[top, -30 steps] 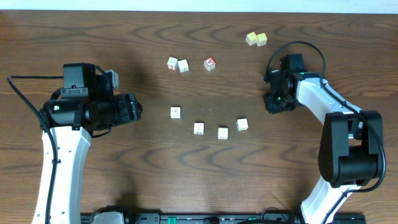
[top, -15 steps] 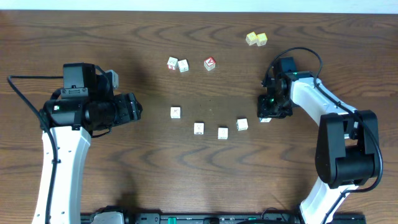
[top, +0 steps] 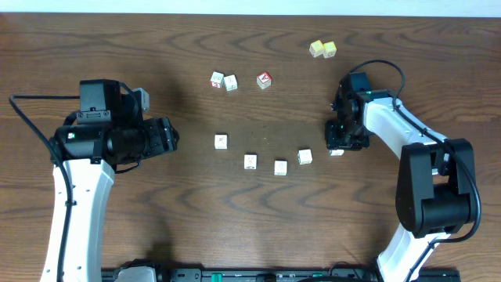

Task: Lift 5 blocks
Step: 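Grasp the white B block with the right gripper and set it down, then grasp the fish-picture block with the right gripper, place it beside the B block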

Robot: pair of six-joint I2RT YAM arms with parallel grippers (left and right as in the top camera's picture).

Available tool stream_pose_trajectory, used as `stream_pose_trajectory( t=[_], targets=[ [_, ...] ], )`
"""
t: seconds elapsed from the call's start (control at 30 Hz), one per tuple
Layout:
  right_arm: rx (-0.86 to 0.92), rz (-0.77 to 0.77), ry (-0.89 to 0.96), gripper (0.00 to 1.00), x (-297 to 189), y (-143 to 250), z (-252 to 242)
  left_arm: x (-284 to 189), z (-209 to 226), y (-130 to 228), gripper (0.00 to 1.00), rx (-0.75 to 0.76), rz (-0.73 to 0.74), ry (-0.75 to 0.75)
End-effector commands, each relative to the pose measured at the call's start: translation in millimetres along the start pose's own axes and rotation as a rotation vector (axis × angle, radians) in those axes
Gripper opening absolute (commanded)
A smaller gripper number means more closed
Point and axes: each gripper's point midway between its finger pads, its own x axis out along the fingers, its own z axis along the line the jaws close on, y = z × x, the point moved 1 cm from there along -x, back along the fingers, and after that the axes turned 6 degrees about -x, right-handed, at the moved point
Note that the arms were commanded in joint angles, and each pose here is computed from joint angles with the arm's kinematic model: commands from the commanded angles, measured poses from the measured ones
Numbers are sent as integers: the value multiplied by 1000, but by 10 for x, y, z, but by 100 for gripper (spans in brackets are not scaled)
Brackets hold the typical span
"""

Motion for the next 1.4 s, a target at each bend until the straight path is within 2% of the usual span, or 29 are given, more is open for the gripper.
stream_pose_trajectory(
  t=[0.0, 0.37, 0.43, 0.53, 0.87, 1.1, 1.27, 1.37],
  targets=[
    [30, 70, 72, 37, 177, 156, -140, -46, -2, -60, 76, 10, -20, -6],
    [44, 80, 73, 41, 20, 89, -119, -46, -2, -60, 77, 10, -20, -6],
    [44, 82, 73, 40, -34, 65, -113, -45, -3, -59, 77, 10, -20, -6],
    [44, 92, 74, 32, -51, 81, -113, -46, -2, -60, 77, 10, -20, -6],
    [46, 103, 75, 31, -38, 113, -117, -46, -2, -60, 76, 10, -20, -6],
    [53, 81, 73, 45, -127, 15, -135, -46, -2, -60, 77, 10, -20, -6],
    [72, 61, 71, 56, -441, -156, -188, -46, -2, -60, 76, 10, -20, -6],
    [77, 48, 64, 56, -712, -257, -197, -46, -2, -60, 76, 10, -20, -6]
  ],
)
